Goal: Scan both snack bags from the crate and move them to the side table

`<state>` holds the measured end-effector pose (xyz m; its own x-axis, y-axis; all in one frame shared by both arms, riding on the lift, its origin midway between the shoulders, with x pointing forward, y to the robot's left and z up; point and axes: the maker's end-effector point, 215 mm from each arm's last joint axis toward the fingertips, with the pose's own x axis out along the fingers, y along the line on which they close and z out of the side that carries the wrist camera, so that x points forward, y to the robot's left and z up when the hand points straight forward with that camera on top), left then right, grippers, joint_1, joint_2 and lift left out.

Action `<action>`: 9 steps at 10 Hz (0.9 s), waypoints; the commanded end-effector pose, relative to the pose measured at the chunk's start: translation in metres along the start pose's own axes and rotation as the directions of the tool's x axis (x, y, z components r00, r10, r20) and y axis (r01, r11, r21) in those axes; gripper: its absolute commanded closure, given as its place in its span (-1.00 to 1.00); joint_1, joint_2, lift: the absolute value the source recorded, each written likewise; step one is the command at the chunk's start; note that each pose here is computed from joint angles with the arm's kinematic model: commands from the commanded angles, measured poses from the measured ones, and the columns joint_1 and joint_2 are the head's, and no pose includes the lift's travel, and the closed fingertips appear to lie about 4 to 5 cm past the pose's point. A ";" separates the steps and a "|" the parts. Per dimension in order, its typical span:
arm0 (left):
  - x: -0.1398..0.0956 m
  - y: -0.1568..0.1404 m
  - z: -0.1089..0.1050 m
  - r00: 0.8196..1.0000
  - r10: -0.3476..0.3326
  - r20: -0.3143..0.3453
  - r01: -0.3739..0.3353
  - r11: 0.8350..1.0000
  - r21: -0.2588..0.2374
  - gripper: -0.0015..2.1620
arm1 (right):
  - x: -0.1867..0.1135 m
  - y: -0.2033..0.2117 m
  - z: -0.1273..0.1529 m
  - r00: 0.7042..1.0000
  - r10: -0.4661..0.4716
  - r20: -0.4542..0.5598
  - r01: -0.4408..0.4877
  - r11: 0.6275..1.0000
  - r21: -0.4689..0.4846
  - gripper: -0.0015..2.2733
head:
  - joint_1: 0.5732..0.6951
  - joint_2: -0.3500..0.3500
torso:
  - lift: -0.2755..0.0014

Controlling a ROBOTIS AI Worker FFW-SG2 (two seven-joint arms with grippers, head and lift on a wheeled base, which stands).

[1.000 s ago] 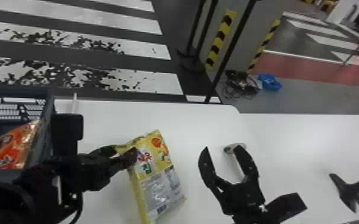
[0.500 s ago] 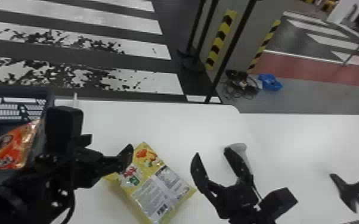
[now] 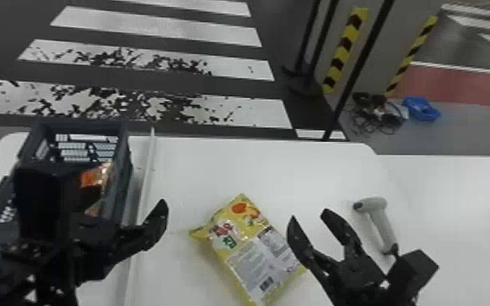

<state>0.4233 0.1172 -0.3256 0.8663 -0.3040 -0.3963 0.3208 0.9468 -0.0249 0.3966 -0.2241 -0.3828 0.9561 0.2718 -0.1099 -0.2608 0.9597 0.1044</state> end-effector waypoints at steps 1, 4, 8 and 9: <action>-0.018 0.024 -0.008 0.999 0.037 -0.003 -0.037 0.999 -0.010 -0.97 | 0.002 0.007 -0.016 0.998 0.043 -0.054 -0.041 0.999 0.026 -0.55 | 1.00 -0.45 | 0.30; -0.040 0.057 0.042 0.958 0.058 0.282 -0.050 0.998 -0.035 -0.97 | 0.005 0.014 -0.019 0.996 0.067 -0.066 -0.065 0.997 0.034 -0.49 | 1.00 -0.23 | 0.30; -0.084 0.106 0.059 0.835 0.118 0.538 -0.129 0.991 -0.016 -0.97 | 0.008 0.039 -0.033 0.985 0.134 -0.113 -0.129 0.990 0.050 0.15 | 1.00 0.04 | 0.30; -0.088 0.111 0.049 0.846 0.120 0.519 -0.127 0.992 -0.022 -0.97 | 0.009 0.051 -0.047 0.975 0.155 -0.158 -0.149 0.988 0.048 0.53 | 1.00 0.14 | 0.30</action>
<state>0.4049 0.2364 -0.2441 0.9663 -0.2090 0.1500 0.2100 0.9777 0.0097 0.3879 -0.1774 -0.4173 0.8837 0.4119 -0.2222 -0.3821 0.9091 0.1658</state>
